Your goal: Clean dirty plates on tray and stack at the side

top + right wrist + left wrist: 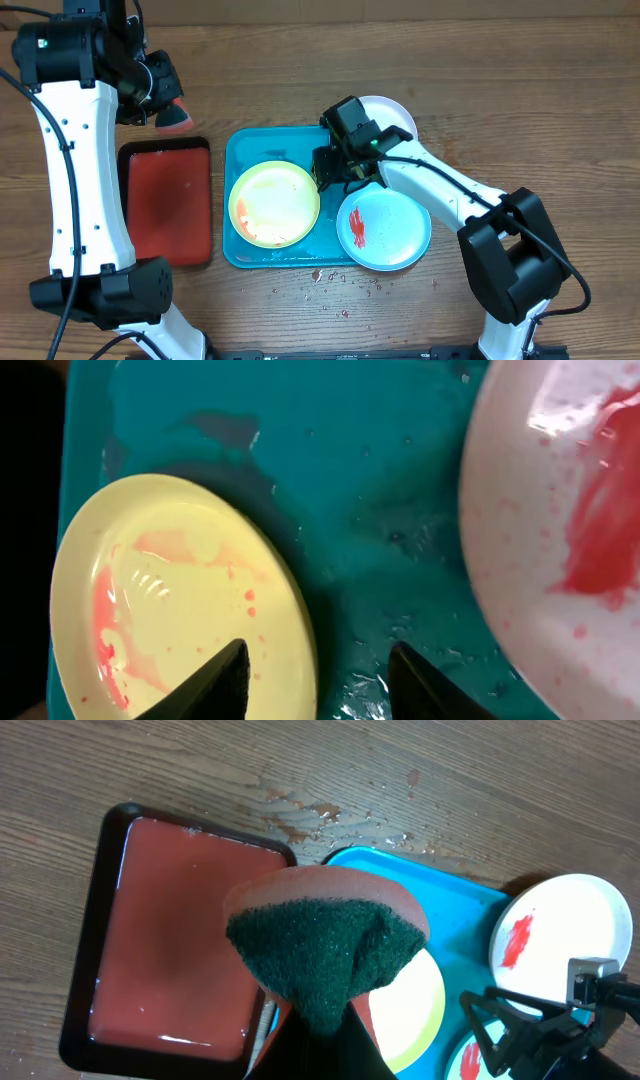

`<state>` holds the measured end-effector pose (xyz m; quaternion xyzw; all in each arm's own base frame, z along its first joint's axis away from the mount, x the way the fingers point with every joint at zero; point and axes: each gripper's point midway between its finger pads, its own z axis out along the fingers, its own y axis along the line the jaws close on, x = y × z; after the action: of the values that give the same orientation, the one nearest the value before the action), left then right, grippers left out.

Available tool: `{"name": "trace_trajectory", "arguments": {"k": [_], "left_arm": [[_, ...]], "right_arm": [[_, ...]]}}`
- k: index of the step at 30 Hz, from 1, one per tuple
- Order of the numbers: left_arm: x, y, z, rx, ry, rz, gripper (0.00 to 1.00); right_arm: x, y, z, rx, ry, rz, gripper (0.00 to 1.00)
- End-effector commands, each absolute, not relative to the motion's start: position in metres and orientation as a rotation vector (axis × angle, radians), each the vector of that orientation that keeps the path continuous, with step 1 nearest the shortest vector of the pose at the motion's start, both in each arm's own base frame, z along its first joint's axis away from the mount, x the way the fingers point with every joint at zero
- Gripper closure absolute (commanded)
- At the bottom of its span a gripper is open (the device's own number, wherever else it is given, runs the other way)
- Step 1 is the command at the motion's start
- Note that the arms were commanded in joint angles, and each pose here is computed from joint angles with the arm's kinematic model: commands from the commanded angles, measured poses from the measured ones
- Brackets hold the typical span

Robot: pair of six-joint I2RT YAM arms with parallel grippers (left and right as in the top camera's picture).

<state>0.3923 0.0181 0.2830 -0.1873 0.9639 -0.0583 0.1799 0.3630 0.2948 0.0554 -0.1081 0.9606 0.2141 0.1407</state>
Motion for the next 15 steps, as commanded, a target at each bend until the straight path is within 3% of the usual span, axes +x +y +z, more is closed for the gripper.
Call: {"name": "trace_trajectory", "arguments": {"k": [1,12,15], "left_arm": [[0.396,0.019,0.279,-0.54,2.731,-0.161,0.96],[0.398,0.019,0.271,-0.545,2.75,-0.158,0.96],[0.397,0.019,0.266,-0.548,2.763,-0.157,0.96]], "right_arm": [[0.352,0.306,0.036,-0.451,2.791,0.621,0.54],[0.348,0.302,0.014,-0.128,2.861,0.433,0.69],[0.345,0.299,0.003,-0.047,2.899,0.419,0.8]]}}
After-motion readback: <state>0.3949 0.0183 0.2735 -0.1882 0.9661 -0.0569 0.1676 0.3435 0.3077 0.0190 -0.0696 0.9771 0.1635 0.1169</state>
